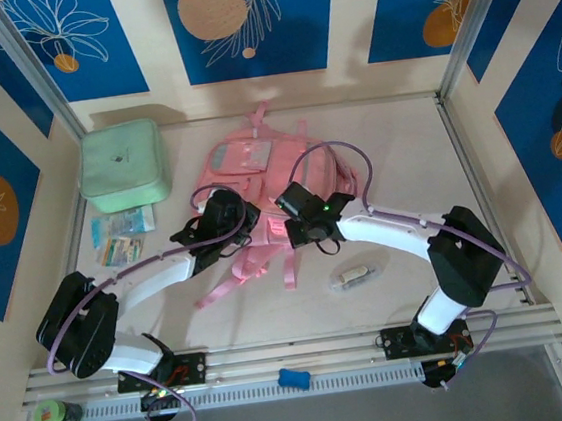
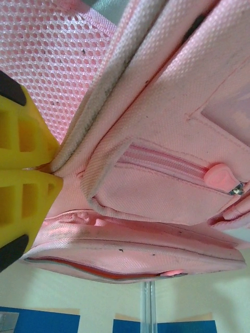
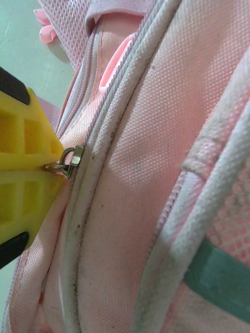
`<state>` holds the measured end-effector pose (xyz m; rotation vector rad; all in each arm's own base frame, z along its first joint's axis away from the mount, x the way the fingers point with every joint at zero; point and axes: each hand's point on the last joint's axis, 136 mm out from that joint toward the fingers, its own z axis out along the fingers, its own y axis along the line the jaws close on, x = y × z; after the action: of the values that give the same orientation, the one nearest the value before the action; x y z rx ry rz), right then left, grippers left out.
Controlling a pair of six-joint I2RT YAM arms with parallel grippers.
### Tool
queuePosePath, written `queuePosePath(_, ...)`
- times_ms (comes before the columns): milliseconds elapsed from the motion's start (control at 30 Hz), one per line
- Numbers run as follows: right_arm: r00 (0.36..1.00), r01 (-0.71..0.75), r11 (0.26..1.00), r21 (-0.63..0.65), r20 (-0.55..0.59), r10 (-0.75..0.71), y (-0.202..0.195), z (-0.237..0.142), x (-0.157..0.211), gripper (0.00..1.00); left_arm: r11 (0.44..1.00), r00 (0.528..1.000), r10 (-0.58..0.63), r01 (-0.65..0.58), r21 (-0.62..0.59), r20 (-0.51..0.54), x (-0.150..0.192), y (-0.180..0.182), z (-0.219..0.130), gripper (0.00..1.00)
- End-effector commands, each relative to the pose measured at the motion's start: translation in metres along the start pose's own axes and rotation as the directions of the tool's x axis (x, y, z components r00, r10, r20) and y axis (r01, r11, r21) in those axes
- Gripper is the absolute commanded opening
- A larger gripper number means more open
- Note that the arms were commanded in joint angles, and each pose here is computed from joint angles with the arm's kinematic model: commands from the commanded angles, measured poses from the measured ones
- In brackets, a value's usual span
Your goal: Pack the student bag
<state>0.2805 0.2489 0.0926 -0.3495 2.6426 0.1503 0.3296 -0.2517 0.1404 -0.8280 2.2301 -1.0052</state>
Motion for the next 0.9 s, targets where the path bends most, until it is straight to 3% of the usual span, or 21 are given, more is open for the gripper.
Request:
queuePosePath(0,0.998,0.017,0.999,0.045,-0.063,-0.015,-0.005,0.008,0.007,0.06,0.997,0.999,0.034,-0.035,0.062,0.029,-0.012,-0.021,-0.005,0.00)
queuePosePath(167,0.999,0.017,0.999,0.029,-0.046,-0.016,0.003,0.016,-0.005,0.17,0.997,0.998,0.048,-0.050,0.062,0.031,-0.013,-0.024,-0.007,0.00)
queuePosePath(300,0.999,-0.003,0.999,0.049,-0.043,0.005,0.000,0.024,-0.012,0.21,0.996,0.998,0.046,-0.048,0.069,0.030,-0.012,-0.025,-0.007,0.00)
queuePosePath(400,0.999,0.003,0.997,0.077,-0.036,0.000,-0.006,0.018,-0.015,0.02,0.996,0.998,0.060,-0.061,0.064,0.022,-0.011,-0.025,-0.007,0.00)
queuePosePath(567,1.000,0.012,0.993,0.114,-0.015,-0.010,-0.026,-0.005,-0.011,0.00,0.995,0.996,0.081,-0.082,0.057,0.033,-0.021,-0.021,-0.012,0.00)
queuePosePath(867,0.995,-0.046,0.969,0.242,-0.073,0.066,-0.098,-0.032,0.023,0.00,0.990,0.988,0.134,-0.130,0.063,-0.071,-0.059,-0.008,-0.007,0.00)
